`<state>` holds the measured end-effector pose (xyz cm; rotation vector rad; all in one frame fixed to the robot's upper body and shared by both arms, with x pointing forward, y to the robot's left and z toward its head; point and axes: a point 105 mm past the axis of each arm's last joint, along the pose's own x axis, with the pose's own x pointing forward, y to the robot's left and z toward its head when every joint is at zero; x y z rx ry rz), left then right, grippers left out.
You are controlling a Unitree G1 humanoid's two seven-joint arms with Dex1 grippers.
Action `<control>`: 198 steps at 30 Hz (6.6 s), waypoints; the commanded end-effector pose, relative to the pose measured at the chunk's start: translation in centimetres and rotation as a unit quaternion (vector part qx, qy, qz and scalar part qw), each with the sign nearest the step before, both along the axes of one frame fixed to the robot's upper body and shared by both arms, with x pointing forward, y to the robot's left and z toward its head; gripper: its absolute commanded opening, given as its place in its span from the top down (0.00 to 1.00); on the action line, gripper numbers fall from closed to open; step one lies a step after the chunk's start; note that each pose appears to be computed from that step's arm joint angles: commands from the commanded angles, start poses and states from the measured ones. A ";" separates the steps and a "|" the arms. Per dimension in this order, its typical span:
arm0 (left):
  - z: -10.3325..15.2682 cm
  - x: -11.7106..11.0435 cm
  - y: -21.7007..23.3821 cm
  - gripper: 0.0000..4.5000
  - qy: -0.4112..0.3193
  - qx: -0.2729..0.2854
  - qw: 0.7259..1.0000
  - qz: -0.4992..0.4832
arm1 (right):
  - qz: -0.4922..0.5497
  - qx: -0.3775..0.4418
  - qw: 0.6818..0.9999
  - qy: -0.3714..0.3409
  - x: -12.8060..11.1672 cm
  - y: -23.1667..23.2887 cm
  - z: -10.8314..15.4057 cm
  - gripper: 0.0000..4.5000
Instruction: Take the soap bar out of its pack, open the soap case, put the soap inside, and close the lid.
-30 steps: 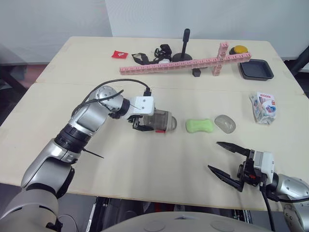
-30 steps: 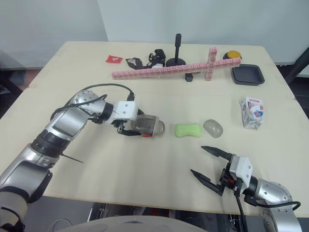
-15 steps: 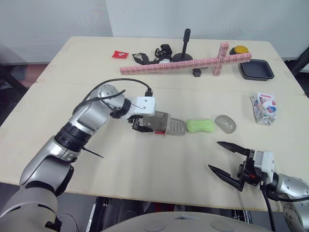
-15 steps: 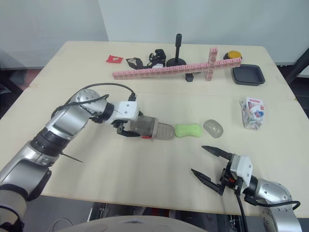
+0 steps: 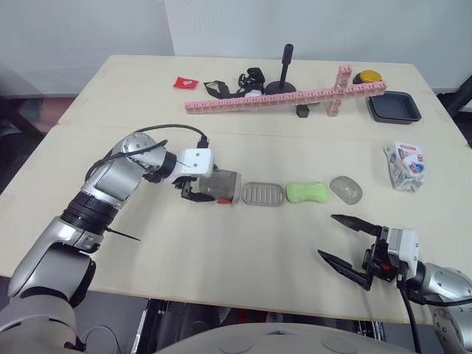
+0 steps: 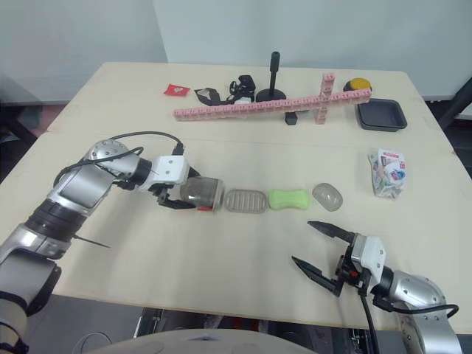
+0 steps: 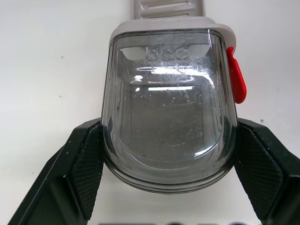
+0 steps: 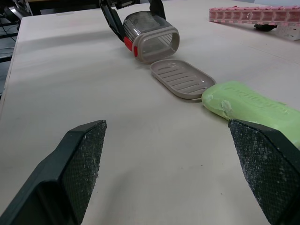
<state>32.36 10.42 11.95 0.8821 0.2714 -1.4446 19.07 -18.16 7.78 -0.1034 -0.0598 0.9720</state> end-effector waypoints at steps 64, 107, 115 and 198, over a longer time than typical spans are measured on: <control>-1.9 -12.0 6.1 0.00 0.084 -0.274 0.953 0.095 | 0.202 -0.381 0.902 0.025 12.4 5.7 3.9 0.00; -1.3 -9.9 6.3 0.00 0.033 -0.315 0.934 0.165 | 0.213 -0.386 0.897 0.020 12.7 6.3 4.9 0.61; -1.0 -9.0 7.3 0.00 0.016 -0.313 0.932 0.183 | 0.210 -0.343 0.916 0.009 11.2 11.6 7.1 0.61; 1.1 0.8 2.6 0.00 0.061 -0.091 0.993 -0.033 | 0.054 -0.029 0.998 -0.017 0.1 3.5 0.8 0.01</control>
